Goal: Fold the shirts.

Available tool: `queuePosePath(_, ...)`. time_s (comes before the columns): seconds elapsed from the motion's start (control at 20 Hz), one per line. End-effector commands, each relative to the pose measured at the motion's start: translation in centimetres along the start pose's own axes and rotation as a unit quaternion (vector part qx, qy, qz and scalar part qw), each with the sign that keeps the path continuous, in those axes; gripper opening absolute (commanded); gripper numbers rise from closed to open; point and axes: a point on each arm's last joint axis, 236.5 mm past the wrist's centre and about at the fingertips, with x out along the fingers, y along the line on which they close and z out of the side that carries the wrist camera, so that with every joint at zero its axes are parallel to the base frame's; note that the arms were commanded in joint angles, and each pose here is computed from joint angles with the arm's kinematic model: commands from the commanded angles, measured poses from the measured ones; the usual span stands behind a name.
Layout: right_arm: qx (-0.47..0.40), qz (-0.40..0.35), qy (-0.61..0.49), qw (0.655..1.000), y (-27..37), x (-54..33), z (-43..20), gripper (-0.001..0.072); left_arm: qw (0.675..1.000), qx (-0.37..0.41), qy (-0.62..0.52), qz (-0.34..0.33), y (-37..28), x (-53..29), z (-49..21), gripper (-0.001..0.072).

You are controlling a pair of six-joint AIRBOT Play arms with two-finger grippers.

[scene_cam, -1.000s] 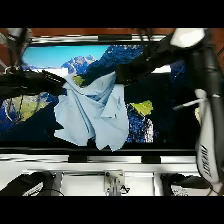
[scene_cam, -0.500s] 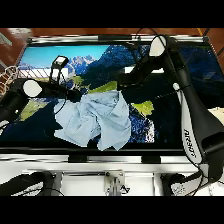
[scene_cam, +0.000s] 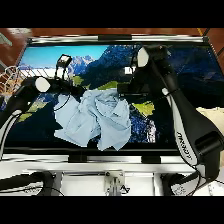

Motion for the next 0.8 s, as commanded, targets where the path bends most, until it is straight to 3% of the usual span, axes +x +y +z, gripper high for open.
queuePosePath(0.0, 0.041, 0.022, -0.001, 0.999, 1.5, 3.7, 1.4, 0.068, 1.0, -0.021, 0.009, 0.0, 1.0, 3.6, 0.4, 0.0681)
queuePosePath(0.2, 0.047, 0.03, -0.002, 0.998, 1.8, 4.8, 2.0, 0.068, 0.997, -0.067, 0.041, -0.01, 1.4, 7.1, 0.4, 0.068)
queuePosePath(0.45, 0.045, 0.027, -0.005, 0.999, 1.7, 4.8, 2.1, 0.068, 0.976, -0.095, 0.192, -0.051, -0.4, 8.4, -6.0, 0.0674)
queuePosePath(0.5, 0.044, 0.027, -0.004, 0.999, 1.8, 4.9, 2.1, 0.068, 0.975, -0.096, 0.193, -0.051, -0.3, 8.5, -6.1, 0.0609)
queuePosePath(0.6, 0.047, 0.029, 0.005, 0.998, 1.8, 5.5, 2.0, 0.068, 0.977, -0.097, 0.186, -0.048, -0.1, 8.6, -5.7, 0.0219)
queuePosePath(0.65, 0.052, 0.031, 0.012, 0.998, 1.9, 6.1, 1.9, 0.068, 0.977, -0.097, 0.184, -0.048, 0.1, 8.5, -5.5, 0.0075)
queuePosePath(0.75, 0.064, 0.05, 0.031, 0.996, 2.8, 7.4, 1.6, 0.068, 0.979, -0.098, 0.174, -0.045, 0.6, 8.1, -4.6, 0.0053)
